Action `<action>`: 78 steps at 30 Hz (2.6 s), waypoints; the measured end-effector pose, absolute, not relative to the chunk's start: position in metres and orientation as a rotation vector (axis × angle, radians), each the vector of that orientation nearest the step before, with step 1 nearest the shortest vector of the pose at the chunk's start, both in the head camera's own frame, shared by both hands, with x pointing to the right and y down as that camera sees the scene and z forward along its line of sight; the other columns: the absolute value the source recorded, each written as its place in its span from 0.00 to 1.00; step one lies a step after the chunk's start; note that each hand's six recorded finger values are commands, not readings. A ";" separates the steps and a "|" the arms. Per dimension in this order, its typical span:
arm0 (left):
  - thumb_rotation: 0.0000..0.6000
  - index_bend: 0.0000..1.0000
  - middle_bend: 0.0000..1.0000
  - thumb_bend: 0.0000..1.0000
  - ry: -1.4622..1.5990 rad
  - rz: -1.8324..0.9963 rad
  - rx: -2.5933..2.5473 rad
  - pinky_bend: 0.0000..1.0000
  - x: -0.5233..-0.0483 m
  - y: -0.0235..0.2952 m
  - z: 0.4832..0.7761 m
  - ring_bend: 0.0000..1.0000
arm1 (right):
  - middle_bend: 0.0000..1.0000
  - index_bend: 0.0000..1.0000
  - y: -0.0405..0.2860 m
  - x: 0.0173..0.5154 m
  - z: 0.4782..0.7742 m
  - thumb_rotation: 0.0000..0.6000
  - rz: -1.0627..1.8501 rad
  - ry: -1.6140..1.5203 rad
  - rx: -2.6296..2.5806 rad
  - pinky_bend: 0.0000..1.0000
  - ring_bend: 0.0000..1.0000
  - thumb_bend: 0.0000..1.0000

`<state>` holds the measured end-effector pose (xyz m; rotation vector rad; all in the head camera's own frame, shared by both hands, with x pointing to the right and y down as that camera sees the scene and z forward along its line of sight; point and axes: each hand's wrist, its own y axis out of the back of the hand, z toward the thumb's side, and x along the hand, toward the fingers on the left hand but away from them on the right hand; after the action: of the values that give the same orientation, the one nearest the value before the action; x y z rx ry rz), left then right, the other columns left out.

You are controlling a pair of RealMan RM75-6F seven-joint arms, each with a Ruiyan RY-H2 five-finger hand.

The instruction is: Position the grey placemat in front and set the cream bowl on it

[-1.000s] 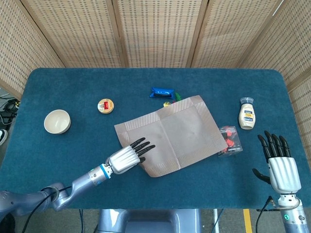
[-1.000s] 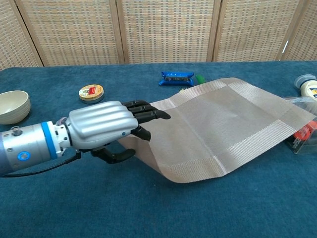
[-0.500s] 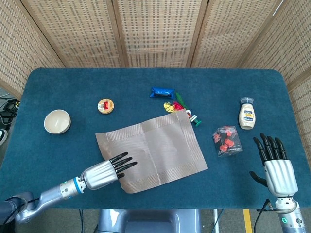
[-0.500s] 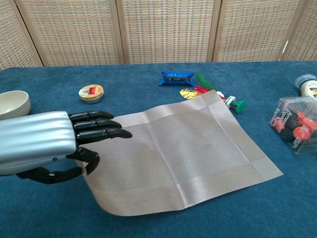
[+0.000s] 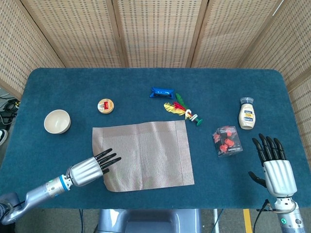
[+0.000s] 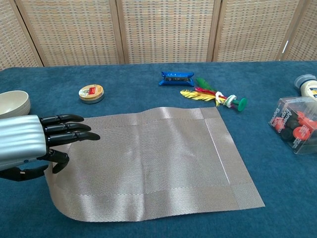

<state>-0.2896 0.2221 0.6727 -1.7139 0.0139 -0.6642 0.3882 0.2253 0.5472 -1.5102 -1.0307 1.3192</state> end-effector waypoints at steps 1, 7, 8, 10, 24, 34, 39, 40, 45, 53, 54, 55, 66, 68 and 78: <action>1.00 0.79 0.00 0.58 0.017 -0.663 -1.717 0.00 -0.289 0.222 0.674 0.00 | 0.00 0.00 0.225 0.388 0.547 1.00 1.320 -1.030 -1.510 0.00 0.00 0.00; 1.00 0.79 0.00 0.58 0.016 -0.656 -1.717 0.00 -0.285 0.225 0.679 0.00 | 0.00 0.00 0.225 0.389 0.548 1.00 1.321 -1.032 -1.512 0.00 0.00 0.00; 1.00 0.79 0.00 0.58 0.014 -0.657 -1.714 0.00 -0.286 0.225 0.680 0.00 | 0.00 0.00 0.225 0.389 0.548 1.00 1.321 -1.032 -1.513 0.00 0.00 0.00; 1.00 0.79 0.00 0.58 0.013 -0.663 -1.707 0.00 -0.287 0.225 0.681 0.00 | 0.00 0.00 0.225 0.389 0.548 1.00 1.321 -1.031 -1.513 0.00 0.00 0.00; 1.00 0.71 0.00 0.51 0.015 -0.714 -1.659 0.00 -0.302 0.217 0.691 0.00 | 0.00 0.00 0.226 0.388 0.548 1.00 1.318 -1.030 -1.520 0.00 0.00 0.00; 1.00 0.00 0.00 0.00 0.006 -0.736 -1.685 0.00 -0.317 0.216 0.691 0.00 | 0.00 0.00 0.227 0.387 0.549 1.00 1.321 -1.024 -1.524 0.00 0.00 0.00; 1.00 0.00 0.00 0.00 0.122 -0.746 -1.786 0.00 -0.333 0.210 0.674 0.00 | 0.00 0.00 0.226 0.387 0.549 1.00 1.320 -1.027 -1.527 0.00 0.00 0.00; 1.00 0.00 0.00 0.00 0.159 -0.750 -1.806 0.00 -0.338 0.208 0.670 0.00 | 0.00 0.00 0.226 0.387 0.548 1.00 1.319 -1.027 -1.527 0.00 0.00 0.00; 1.00 0.00 0.00 0.00 0.414 -0.842 -1.825 0.00 -0.370 0.177 0.647 0.00 | 0.00 0.00 0.226 0.386 0.548 1.00 1.317 -1.026 -1.531 0.00 0.00 0.00; 1.00 0.01 0.00 0.00 0.722 -1.201 -1.770 0.00 -0.442 0.129 0.652 0.00 | 0.00 0.00 0.227 0.386 0.549 1.00 1.317 -1.025 -1.532 0.00 0.00 0.00; 1.00 0.03 0.00 0.00 0.758 -1.257 -1.762 0.00 -0.453 0.125 0.655 0.00 | 0.00 0.00 0.227 0.386 0.549 1.00 1.318 -1.024 -1.532 0.00 0.00 0.00; 1.00 0.07 0.00 0.00 0.782 -1.296 -1.756 0.00 -0.461 0.122 0.658 0.00 | 0.00 0.00 0.227 0.386 0.549 1.00 1.318 -1.023 -1.533 0.00 0.00 0.00; 1.00 0.29 0.00 0.20 0.920 -1.624 -1.725 0.00 -0.513 0.108 0.696 0.00 | 0.00 0.00 0.227 0.385 0.550 1.00 1.320 -1.017 -1.534 0.00 0.00 0.00; 1.00 0.30 0.00 0.22 0.927 -1.632 -1.717 0.00 -0.512 0.105 0.702 0.00 | 0.00 0.00 0.227 0.384 0.551 1.00 1.321 -1.015 -1.535 0.00 0.00 0.00; 1.00 0.46 0.00 0.36 0.908 -1.673 -1.708 0.00 -0.499 0.099 0.733 0.00 | 0.00 0.00 0.226 0.387 0.550 1.00 1.325 -1.026 -1.533 0.00 0.00 0.00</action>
<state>-0.4993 0.0990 0.7326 -1.7079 0.9076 -1.6731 0.3866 0.2264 0.5500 -1.5331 -1.0264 1.3245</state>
